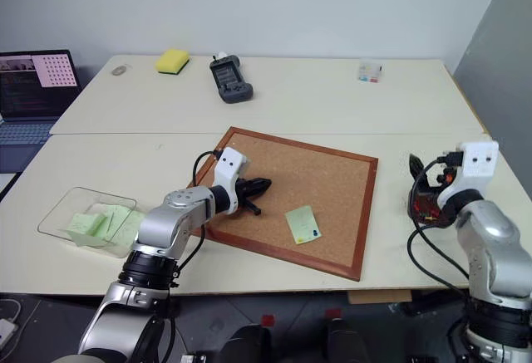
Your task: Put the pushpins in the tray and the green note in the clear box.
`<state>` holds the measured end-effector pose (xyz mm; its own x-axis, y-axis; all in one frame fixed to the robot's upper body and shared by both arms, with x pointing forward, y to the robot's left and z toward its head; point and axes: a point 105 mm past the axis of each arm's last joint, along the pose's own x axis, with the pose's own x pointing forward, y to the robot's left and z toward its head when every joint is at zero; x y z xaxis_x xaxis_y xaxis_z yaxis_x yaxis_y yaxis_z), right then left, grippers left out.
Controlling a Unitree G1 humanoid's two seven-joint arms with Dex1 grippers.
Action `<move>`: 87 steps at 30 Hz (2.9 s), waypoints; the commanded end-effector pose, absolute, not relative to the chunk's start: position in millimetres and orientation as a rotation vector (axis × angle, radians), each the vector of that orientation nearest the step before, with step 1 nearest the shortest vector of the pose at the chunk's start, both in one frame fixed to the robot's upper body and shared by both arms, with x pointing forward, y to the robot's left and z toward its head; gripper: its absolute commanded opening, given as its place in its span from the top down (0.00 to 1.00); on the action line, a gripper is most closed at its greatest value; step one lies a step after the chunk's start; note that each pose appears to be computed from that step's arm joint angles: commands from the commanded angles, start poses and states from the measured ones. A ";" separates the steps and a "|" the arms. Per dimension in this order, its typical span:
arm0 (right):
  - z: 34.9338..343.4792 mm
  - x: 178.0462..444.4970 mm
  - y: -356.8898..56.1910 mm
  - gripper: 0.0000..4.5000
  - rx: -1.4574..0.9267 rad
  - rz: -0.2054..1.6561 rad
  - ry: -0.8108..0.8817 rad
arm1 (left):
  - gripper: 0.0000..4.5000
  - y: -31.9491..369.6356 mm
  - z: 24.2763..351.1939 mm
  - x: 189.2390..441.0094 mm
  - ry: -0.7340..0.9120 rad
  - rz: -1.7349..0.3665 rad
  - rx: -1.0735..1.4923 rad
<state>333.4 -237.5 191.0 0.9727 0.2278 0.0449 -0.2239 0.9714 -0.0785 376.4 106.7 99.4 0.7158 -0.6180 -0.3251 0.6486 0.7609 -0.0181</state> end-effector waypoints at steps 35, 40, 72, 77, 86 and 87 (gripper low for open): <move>95.2 291.7 -89.6 0.68 -0.305 1.375 0.146 | 1.00 106.2 105.5 369.7 0.304 -0.714 0.118; 93.6 293.1 -90.7 0.91 -0.302 1.365 0.150 | 1.00 106.2 104.9 369.0 0.307 -0.713 0.116; 103.0 287.0 -87.4 0.71 -0.375 1.389 0.096 | 1.00 103.3 104.9 369.6 0.306 -0.721 0.113; 93.0 289.5 -85.9 0.61 -0.390 1.392 0.112 | 1.00 104.1 104.4 368.3 0.307 -0.718 0.114; 88.9 296.6 -90.3 0.78 -0.385 1.365 0.125 | 1.00 105.1 105.2 367.1 0.307 -0.712 0.112; 88.8 296.2 -90.6 0.83 -0.384 1.366 0.125 | 1.00 104.8 105.4 367.3 0.306 -0.712 0.111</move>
<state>295.3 -92.4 78.7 0.2091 0.9188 -0.3348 -0.9740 0.1651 -0.1553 368.9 106.8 99.6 0.7121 -0.6183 -0.3326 0.6520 0.7581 -0.0134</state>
